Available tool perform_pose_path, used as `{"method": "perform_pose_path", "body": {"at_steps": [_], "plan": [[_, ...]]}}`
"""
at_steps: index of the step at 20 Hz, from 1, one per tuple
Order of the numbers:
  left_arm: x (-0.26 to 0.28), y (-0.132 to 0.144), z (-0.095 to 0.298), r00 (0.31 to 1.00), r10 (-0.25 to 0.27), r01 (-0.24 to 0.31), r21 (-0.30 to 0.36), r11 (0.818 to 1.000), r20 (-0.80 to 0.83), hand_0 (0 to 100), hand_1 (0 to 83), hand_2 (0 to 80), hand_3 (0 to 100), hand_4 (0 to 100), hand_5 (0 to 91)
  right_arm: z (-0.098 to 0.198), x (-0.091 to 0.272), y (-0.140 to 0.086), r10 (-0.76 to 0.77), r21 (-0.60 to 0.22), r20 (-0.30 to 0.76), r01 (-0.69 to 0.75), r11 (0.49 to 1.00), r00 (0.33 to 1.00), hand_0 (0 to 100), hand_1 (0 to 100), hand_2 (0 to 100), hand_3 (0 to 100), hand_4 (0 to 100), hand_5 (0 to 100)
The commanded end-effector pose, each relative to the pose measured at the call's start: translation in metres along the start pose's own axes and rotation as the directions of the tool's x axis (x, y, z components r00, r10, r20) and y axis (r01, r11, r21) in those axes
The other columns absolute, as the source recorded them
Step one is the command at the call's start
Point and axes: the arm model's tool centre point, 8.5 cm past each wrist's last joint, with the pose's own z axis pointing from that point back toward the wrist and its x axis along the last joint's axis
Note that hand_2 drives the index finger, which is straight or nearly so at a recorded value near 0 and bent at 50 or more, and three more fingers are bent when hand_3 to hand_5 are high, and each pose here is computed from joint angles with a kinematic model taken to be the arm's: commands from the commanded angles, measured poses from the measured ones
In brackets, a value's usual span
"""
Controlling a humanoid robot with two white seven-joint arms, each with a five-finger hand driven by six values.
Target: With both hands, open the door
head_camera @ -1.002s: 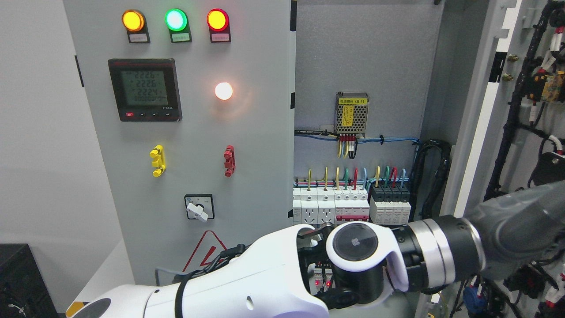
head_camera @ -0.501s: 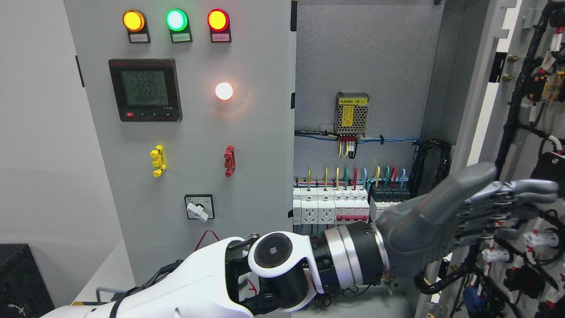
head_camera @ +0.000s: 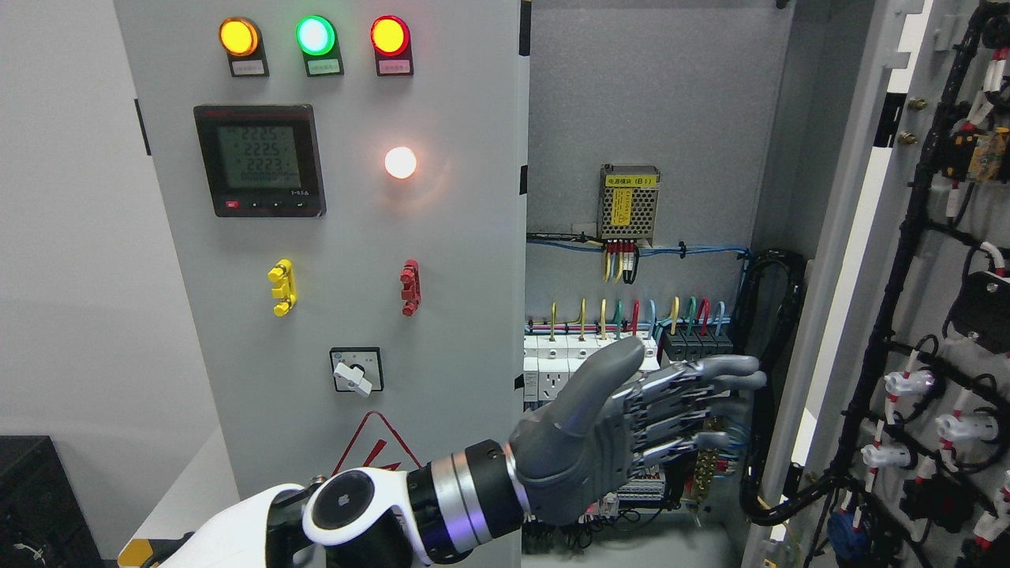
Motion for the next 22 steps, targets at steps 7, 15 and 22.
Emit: {"method": "perform_pose_path", "body": {"at_steps": [7, 15, 22], "plan": [[-0.121, -0.008, 0.151, 0.931, 0.262, -0.201, 0.243, 0.949, -0.253, 0, 0.0, 0.0, 0, 0, 0.0, 0.000, 0.000, 0.001, 0.049, 0.000, -0.002, -0.049, 0.999, 0.999, 0, 0, 0, 0, 0, 0], [-0.221, -0.052, 0.231, 0.855, 0.395, -0.244, 0.413, 0.877, -0.335, 0, 0.0, 0.0, 0, 0, 0.0, 0.000, 0.000, 0.001, 0.049, 0.000, -0.002, -0.049, 0.999, 0.999, 0, 0, 0, 0, 0, 0], [-0.283, -0.062, 0.296, 0.774, 0.529, -0.244, 0.608, 0.756, -0.348, 0, 0.0, 0.0, 0, 0, 0.0, 0.000, 0.000, 0.001, 0.049, 0.000, 0.000, -0.049, 0.999, 0.999, 0, 0, 0, 0, 0, 0]]}}
